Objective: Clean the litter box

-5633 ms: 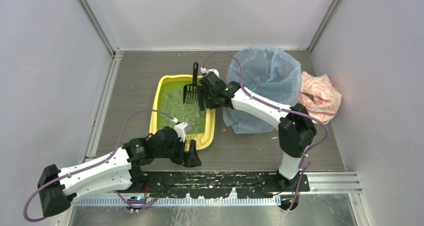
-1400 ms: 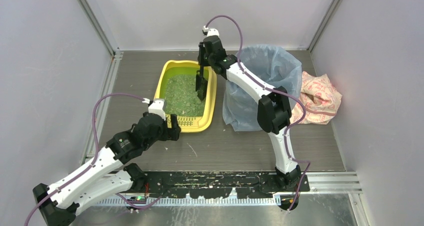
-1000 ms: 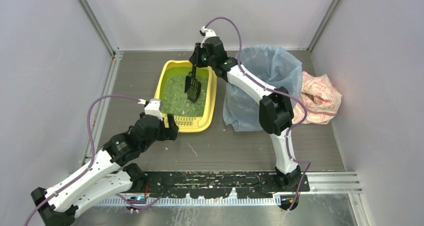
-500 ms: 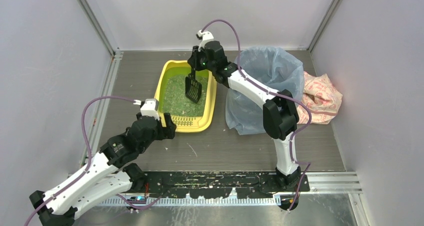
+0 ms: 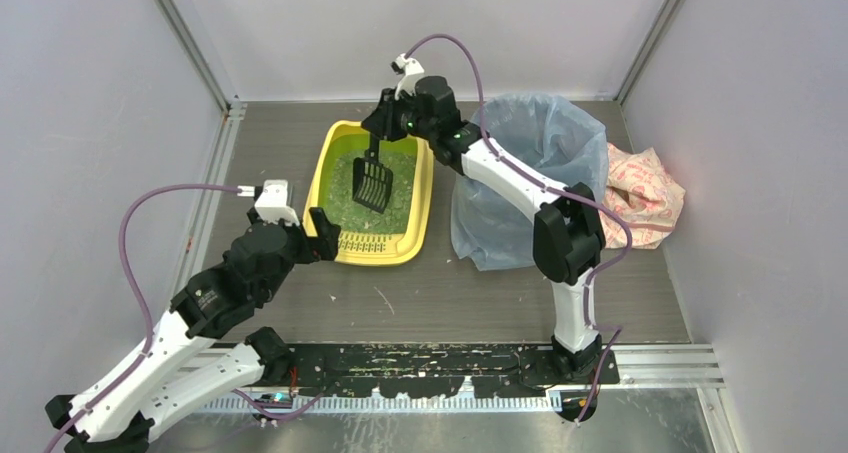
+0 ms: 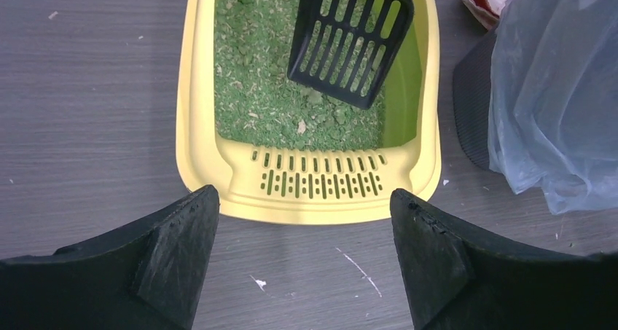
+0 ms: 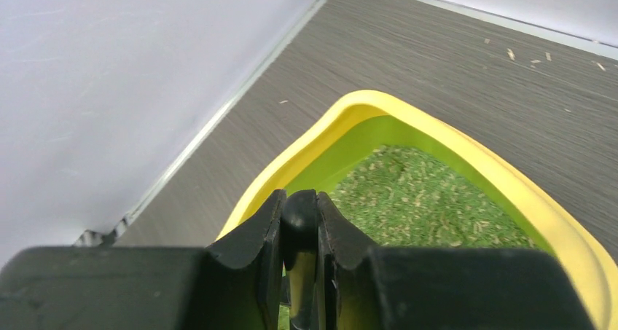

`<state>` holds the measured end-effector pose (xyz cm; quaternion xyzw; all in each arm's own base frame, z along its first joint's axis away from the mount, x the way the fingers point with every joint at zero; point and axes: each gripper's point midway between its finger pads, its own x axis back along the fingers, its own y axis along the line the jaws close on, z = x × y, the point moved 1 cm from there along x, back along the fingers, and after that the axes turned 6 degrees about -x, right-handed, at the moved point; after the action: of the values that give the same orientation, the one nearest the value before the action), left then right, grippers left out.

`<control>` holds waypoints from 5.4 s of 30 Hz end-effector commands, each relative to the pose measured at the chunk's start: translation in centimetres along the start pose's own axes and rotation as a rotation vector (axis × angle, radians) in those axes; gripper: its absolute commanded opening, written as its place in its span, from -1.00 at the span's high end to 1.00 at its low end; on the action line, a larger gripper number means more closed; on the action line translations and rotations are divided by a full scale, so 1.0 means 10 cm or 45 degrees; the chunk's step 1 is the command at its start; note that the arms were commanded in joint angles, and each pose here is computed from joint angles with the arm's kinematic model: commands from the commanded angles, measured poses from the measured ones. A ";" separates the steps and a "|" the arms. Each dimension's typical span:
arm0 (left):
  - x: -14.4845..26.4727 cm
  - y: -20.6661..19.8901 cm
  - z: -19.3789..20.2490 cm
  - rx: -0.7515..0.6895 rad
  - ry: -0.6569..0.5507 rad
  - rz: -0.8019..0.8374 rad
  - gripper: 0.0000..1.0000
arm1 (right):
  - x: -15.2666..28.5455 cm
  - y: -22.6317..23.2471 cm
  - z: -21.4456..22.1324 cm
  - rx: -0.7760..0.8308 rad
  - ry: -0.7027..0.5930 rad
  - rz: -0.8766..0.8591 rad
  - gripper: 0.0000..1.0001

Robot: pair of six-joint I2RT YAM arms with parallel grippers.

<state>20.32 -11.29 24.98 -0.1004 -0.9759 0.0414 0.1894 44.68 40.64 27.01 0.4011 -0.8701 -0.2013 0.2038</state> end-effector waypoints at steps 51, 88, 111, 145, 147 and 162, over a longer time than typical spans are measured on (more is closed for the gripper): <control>0.57 -1.68 -0.79 0.099 -0.176 1.232 0.18 | 2.23 1.75 0.56 0.009 0.301 -0.569 0.99; 0.60 -1.77 -0.59 0.188 -0.219 1.383 1.00 | 2.43 2.03 0.64 -0.019 0.304 -0.744 0.38; 0.22 -1.33 -0.21 0.005 -0.079 0.967 0.04 | 1.95 1.14 0.57 0.062 0.071 -0.112 -0.29; -0.91 -2.38 1.45 -0.410 0.397 0.287 -0.44 | 3.20 0.65 -0.32 -0.053 -0.530 0.373 -0.29; -0.92 -2.42 1.53 -0.414 0.426 0.291 -0.48 | 3.22 0.64 -0.30 -0.045 -0.526 0.378 -0.29; -0.78 -2.65 1.98 -0.418 0.568 0.368 -0.55 | 3.30 0.59 -0.25 -0.038 -0.536 0.398 -0.43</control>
<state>15.35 -38.73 6.44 -0.2722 -0.8772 -0.1403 0.3698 22.73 18.45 37.61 0.2128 -0.9407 -0.2543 0.0717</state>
